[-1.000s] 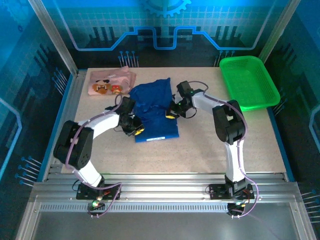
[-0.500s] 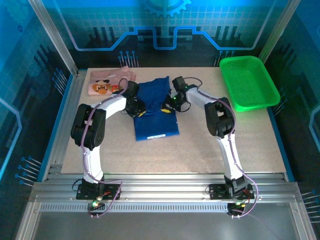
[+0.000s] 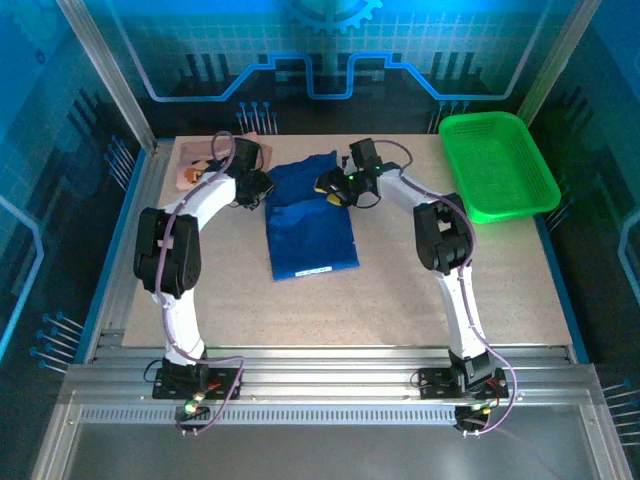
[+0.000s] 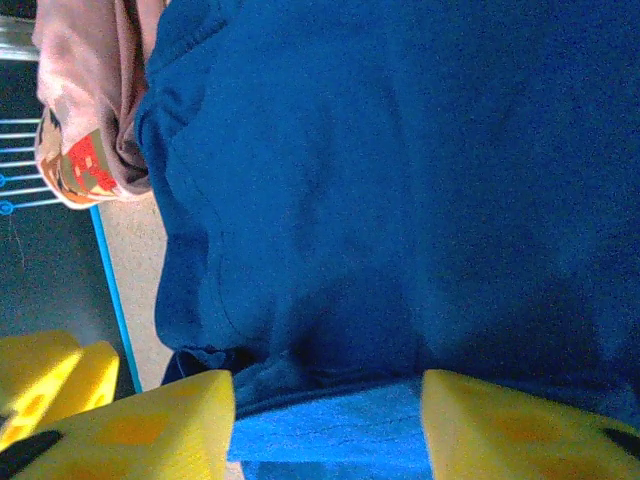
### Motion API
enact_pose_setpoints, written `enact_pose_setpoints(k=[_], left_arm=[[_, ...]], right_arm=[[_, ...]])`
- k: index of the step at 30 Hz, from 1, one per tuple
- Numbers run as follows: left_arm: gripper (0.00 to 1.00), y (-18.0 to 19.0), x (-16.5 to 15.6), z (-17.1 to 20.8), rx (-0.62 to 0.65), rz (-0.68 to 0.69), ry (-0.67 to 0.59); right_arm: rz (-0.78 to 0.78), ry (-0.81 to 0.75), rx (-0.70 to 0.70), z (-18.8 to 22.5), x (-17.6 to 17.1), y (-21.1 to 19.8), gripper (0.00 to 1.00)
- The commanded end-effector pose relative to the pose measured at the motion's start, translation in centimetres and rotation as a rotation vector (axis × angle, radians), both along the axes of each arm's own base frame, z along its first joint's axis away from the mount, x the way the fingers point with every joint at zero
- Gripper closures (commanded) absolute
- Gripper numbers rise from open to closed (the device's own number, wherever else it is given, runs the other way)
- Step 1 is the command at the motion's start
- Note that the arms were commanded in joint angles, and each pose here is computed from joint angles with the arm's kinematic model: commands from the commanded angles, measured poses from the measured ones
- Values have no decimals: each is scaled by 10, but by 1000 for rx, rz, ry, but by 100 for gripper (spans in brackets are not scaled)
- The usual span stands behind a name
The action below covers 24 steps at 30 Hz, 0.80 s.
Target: Fold and stack the t-shirts
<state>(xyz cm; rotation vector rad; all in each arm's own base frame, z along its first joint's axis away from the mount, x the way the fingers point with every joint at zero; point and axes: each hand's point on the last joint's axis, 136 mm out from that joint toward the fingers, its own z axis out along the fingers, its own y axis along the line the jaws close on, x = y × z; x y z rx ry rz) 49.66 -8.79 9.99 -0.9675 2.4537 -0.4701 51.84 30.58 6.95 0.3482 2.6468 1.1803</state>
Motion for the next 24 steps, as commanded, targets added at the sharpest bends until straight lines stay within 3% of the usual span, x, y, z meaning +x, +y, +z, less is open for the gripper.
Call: enact_pose_setpoints(k=[1, 6, 10, 16, 20, 24], left_arm=[[41, 13, -12, 57, 2, 13, -104], [27, -2, -75, 67, -87, -69, -86], [24, -23, -139, 54, -144, -144, -30], [24, -59, -216, 18, -280, -219, 67], [26, -70, -240, -8, -295, -224, 120], [28, -72, -242, -22, -265, -228, 143]], right_arm=[[18, -75, -13, 43, -12, -16, 40], [88, -52, -150, 52, -69, -57, 29], [169, -9, -193, 46, -121, -76, 27], [215, 80, -142, 20, -179, -84, 27], [224, 119, -135, 4, -193, -81, 27], [236, 152, -155, -8, -199, -75, 27]])
